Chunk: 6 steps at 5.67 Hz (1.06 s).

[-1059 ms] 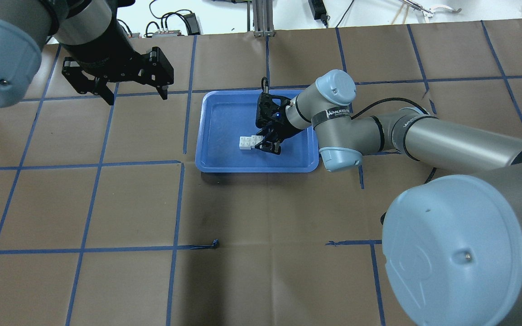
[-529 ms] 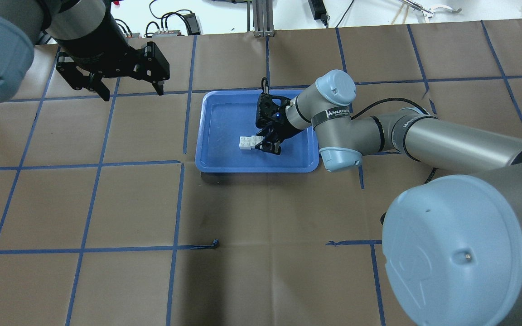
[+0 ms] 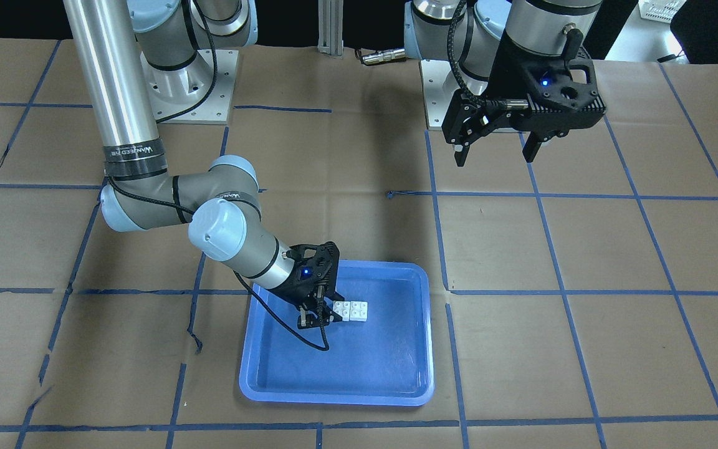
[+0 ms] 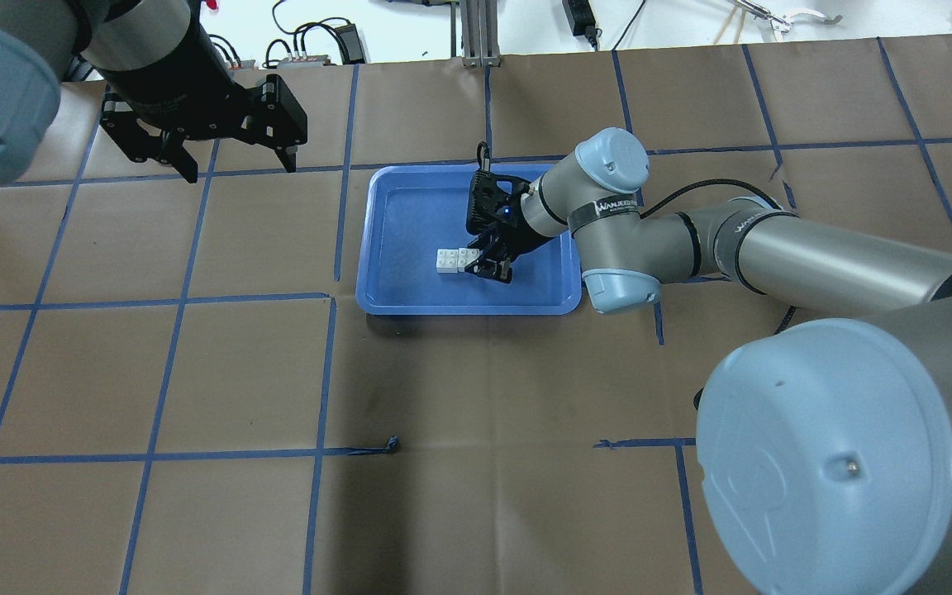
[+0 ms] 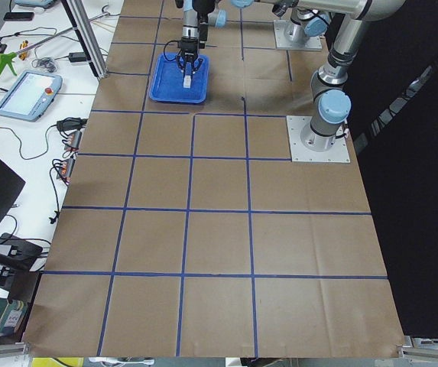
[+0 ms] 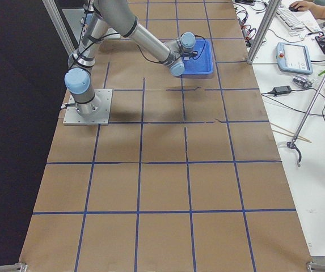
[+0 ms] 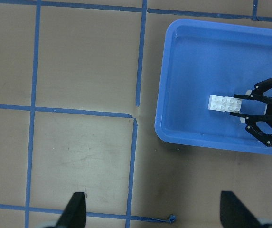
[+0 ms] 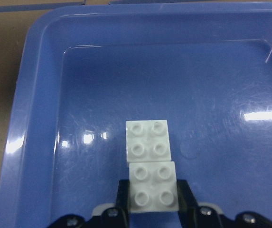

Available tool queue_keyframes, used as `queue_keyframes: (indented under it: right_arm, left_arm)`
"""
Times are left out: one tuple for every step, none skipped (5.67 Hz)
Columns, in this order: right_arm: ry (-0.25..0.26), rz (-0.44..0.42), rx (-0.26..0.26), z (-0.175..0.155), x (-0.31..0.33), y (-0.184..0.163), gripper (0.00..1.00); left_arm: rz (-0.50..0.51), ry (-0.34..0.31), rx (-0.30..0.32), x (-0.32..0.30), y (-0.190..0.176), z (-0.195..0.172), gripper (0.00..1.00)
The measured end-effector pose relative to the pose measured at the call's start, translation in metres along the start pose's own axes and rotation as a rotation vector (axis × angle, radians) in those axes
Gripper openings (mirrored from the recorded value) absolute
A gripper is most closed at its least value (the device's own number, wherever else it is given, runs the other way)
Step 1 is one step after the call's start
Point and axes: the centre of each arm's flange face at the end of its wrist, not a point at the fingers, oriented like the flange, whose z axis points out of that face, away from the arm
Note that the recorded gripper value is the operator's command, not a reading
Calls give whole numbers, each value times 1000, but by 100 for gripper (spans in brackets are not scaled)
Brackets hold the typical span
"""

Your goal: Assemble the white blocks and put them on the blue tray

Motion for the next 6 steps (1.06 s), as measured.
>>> queue_keyframes:
  right_arm:
    - [0, 11, 1, 0, 0, 0, 36]
    - [0, 15, 1, 0, 0, 0, 57]
    - [-1, 16, 1, 1, 0, 0, 77]
    - [-1, 17, 2, 1, 0, 0, 81]
    - [-5, 17, 17, 0, 0, -1, 84]
    - [-13, 16, 40, 0, -1, -4, 94]
  left_arm:
    - [0, 0, 1, 0, 0, 0, 99]
    - [1, 0, 1, 0, 0, -1, 99]
    - [1, 0, 1, 0, 1, -1, 99]
    - [1, 0, 0, 0, 1, -1, 99]
    - [2, 0, 0, 1, 1, -1, 99]
    - [2, 0, 2, 1, 1, -2, 99]
